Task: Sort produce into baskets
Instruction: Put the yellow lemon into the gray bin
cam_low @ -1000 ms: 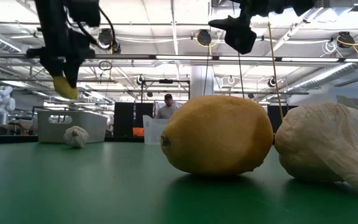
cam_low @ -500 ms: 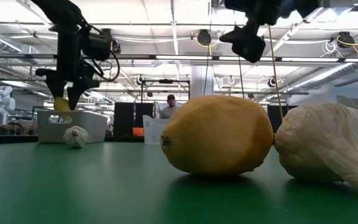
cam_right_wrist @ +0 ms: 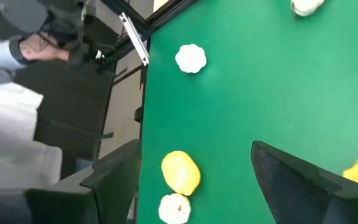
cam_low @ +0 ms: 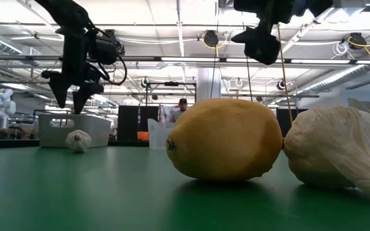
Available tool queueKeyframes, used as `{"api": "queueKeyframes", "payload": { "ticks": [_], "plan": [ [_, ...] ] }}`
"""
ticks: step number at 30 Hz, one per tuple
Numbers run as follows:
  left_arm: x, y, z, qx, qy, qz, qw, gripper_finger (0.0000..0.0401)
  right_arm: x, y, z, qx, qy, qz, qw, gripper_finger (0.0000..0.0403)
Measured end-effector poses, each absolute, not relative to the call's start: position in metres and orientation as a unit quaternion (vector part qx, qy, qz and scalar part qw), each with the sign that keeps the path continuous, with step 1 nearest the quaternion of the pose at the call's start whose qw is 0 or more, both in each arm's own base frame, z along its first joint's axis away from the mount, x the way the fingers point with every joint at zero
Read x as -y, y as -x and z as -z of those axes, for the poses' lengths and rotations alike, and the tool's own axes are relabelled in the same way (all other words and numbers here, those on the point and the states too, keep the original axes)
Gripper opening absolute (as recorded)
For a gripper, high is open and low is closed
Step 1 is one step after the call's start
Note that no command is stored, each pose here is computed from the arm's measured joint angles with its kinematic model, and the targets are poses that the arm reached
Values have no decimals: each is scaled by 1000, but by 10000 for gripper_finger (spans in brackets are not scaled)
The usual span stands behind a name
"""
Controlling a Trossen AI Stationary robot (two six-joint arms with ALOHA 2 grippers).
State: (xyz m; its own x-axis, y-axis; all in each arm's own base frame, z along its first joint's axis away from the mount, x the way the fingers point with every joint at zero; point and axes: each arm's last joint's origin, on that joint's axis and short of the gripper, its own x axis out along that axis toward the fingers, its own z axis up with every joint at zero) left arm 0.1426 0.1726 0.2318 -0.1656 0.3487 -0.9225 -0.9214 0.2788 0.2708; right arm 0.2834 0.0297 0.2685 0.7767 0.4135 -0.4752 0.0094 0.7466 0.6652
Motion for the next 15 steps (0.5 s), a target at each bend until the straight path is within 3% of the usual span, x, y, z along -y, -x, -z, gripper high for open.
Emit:
{"api": "queueKeyframes", "payload": {
  "ticks": [7,15],
  "plan": [
    [-155,-160,-247,-518,305,-410,686,302,-42,-282,-269,-329,-391,-111,852,293],
    [-104,-204,-265,-449,282,-296,794,302,-68,-278,-268,-340,-434,-87,830,293]
  ]
}}
